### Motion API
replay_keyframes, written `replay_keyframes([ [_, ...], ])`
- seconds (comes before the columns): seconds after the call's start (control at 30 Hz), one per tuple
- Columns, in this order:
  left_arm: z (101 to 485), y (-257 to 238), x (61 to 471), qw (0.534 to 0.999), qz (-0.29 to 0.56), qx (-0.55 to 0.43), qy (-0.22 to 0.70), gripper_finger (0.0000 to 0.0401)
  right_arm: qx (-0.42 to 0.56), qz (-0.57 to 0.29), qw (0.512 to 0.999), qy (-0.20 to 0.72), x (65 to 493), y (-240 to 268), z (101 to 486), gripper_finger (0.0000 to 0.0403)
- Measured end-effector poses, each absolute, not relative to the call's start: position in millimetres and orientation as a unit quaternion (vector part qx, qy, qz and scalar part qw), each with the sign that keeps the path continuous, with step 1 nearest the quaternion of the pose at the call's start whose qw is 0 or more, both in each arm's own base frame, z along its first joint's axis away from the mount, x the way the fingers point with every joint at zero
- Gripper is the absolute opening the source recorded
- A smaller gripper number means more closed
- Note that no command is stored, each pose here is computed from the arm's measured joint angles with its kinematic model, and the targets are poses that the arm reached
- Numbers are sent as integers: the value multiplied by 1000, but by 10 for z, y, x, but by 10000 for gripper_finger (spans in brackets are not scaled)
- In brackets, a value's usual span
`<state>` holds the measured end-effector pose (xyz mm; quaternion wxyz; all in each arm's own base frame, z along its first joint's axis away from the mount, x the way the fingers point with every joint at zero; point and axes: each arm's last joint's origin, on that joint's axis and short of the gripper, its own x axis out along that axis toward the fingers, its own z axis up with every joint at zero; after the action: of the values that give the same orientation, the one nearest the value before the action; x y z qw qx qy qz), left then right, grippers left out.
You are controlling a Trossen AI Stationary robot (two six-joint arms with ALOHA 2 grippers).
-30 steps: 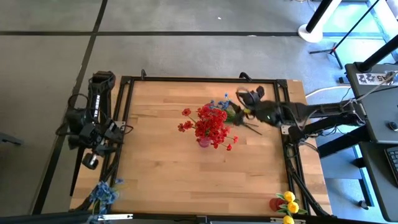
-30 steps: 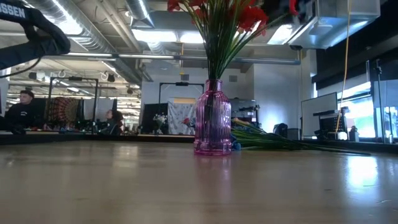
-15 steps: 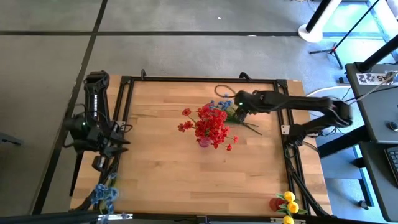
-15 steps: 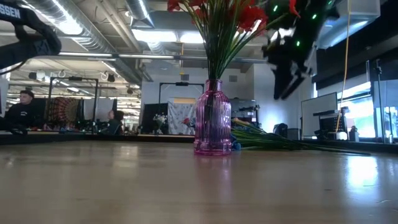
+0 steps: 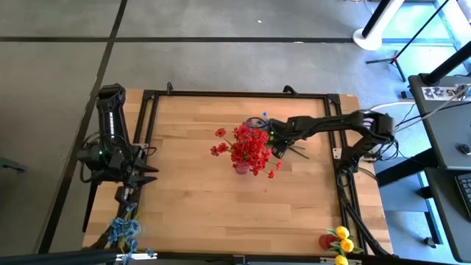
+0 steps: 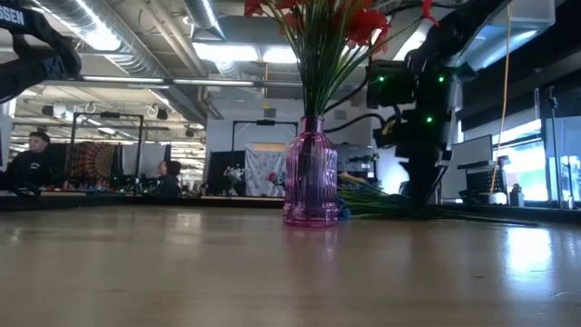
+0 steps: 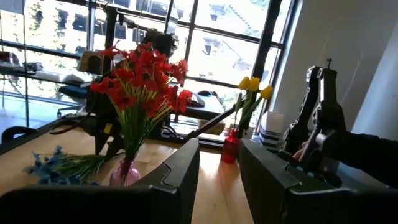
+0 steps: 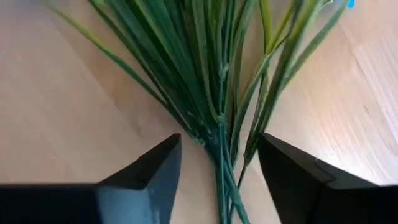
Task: Sort flowers into vase by color
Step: Put the bottom blue flowers into the transparent vase
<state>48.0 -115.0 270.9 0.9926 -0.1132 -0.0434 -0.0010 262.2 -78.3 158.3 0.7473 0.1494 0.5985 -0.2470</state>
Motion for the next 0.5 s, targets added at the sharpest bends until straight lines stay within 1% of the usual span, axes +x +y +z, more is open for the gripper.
replay_keyframes([
  [0.07, 2705, -1151, 491, 993, 2, -111, -44, 110, 147, -249, 754, 590, 2656, -795, 1553, 192],
  [0.2, 2694, -1173, 519, 993, -1, -103, -49, 110, 147, -250, 766, 574, 2721, -814, 1508, 134],
  [0.33, 2676, -1200, 552, 994, -4, -93, -53, 110, 162, -276, 761, 564, 2734, -824, 1517, 58],
  [0.4, 2669, -1207, 563, 994, 0, -92, -53, 110, 177, -289, 759, 555, 2717, -818, 1622, 20],
  [0.43, 2668, -1208, 565, 994, 0, -92, -53, 110, 184, -291, 763, 546, 2717, -801, 1702, 12],
  [0.5, 2667, -1209, 565, 994, 0, -95, -53, 110, 200, -295, 777, 520, 2708, -757, 1889, 20],
])
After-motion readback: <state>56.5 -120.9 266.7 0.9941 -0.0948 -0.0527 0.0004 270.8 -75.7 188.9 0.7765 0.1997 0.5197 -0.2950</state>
